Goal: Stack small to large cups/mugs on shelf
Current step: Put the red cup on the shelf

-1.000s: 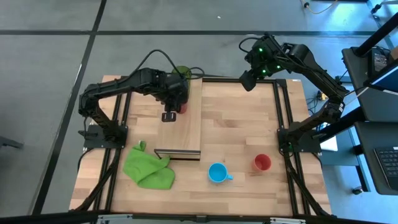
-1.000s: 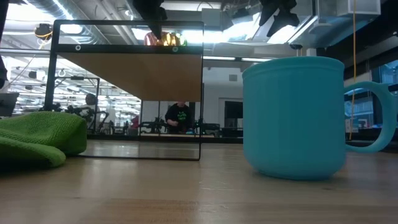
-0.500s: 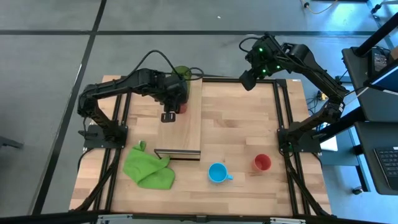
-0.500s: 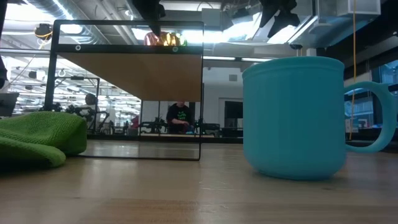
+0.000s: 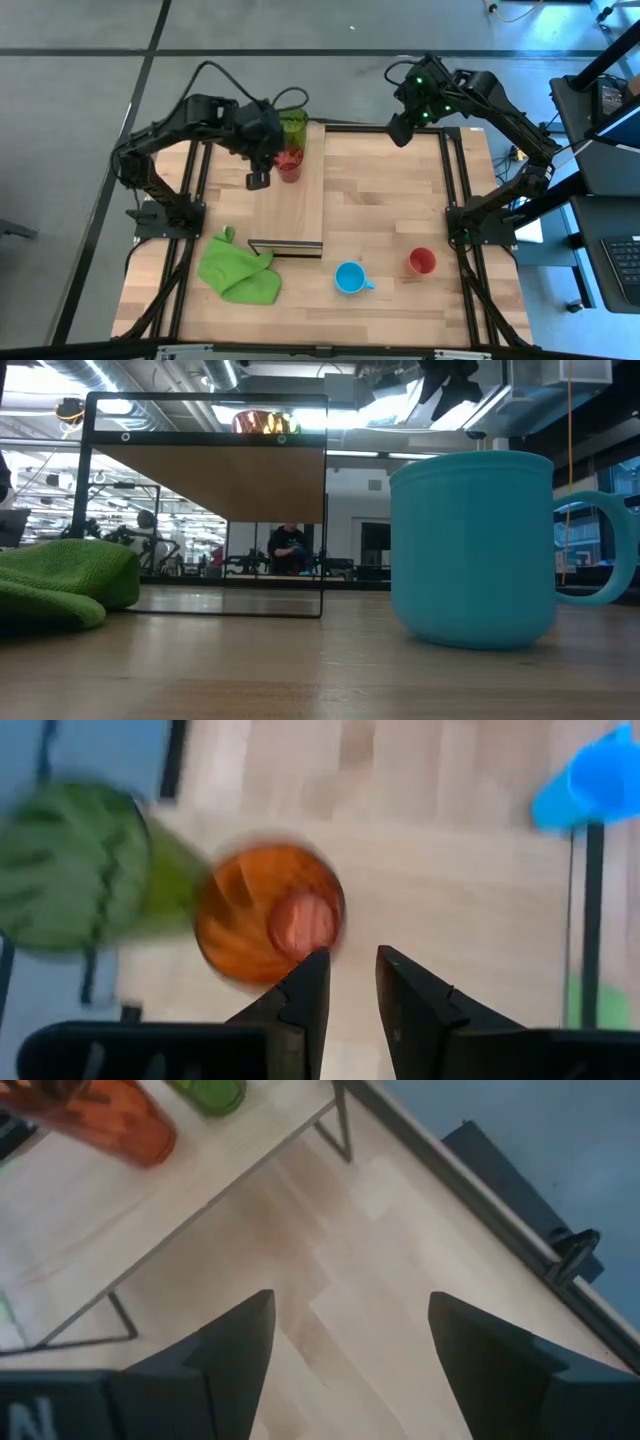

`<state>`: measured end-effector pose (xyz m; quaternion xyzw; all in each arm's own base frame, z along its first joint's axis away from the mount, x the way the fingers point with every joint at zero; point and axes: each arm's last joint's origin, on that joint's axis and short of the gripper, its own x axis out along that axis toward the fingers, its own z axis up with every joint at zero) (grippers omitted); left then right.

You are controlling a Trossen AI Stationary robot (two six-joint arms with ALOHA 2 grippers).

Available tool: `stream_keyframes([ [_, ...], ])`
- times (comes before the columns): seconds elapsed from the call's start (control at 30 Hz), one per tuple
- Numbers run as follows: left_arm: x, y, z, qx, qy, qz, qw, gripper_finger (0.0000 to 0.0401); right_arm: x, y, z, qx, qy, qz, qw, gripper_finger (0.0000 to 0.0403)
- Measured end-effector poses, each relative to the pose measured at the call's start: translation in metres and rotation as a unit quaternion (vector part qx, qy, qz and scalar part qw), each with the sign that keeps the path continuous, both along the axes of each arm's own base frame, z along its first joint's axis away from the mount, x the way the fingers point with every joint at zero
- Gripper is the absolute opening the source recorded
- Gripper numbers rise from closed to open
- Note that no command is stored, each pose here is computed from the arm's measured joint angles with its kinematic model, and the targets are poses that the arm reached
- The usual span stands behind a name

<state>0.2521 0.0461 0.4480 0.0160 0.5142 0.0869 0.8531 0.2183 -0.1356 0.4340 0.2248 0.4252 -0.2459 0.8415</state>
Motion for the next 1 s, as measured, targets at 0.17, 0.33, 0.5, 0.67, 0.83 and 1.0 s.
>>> stream_keyframes([
  [0.17, -0.010, -0.001, -0.014, 0.000, 0.036, 0.021, 0.999, 0.0079, 0.002, 0.007, -0.001, 0.011, 0.010, 0.016, 1.000, 0.0265],
  [0.33, -0.031, 0.006, -0.040, 0.037, 0.082, 0.093, 0.992, 0.0079, 0.004, 0.011, -0.001, 0.012, 0.010, 0.022, 1.000, 0.0265],
  [0.5, -0.057, 0.007, -0.064, 0.030, 0.051, 0.138, 0.989, 0.0079, 0.005, 0.013, -0.002, 0.013, 0.010, 0.025, 1.000, 0.0265],
  [0.67, -0.056, 0.015, -0.087, 0.000, -0.072, 0.155, 0.985, 0.0067, 0.007, 0.011, 0.000, 0.005, -0.003, 0.024, 1.000, 0.0265],
  [0.83, -0.060, 0.019, -0.118, -0.026, -0.045, 0.171, 0.984, 0.0027, 0.007, 0.011, 0.000, 0.004, -0.005, 0.025, 1.000, 0.0265],
  [1.0, -0.054, 0.022, -0.133, -0.023, -0.062, 0.166, 0.984, 0.0004, 0.007, 0.011, 0.000, 0.005, -0.005, 0.023, 1.000, 0.0265],
])
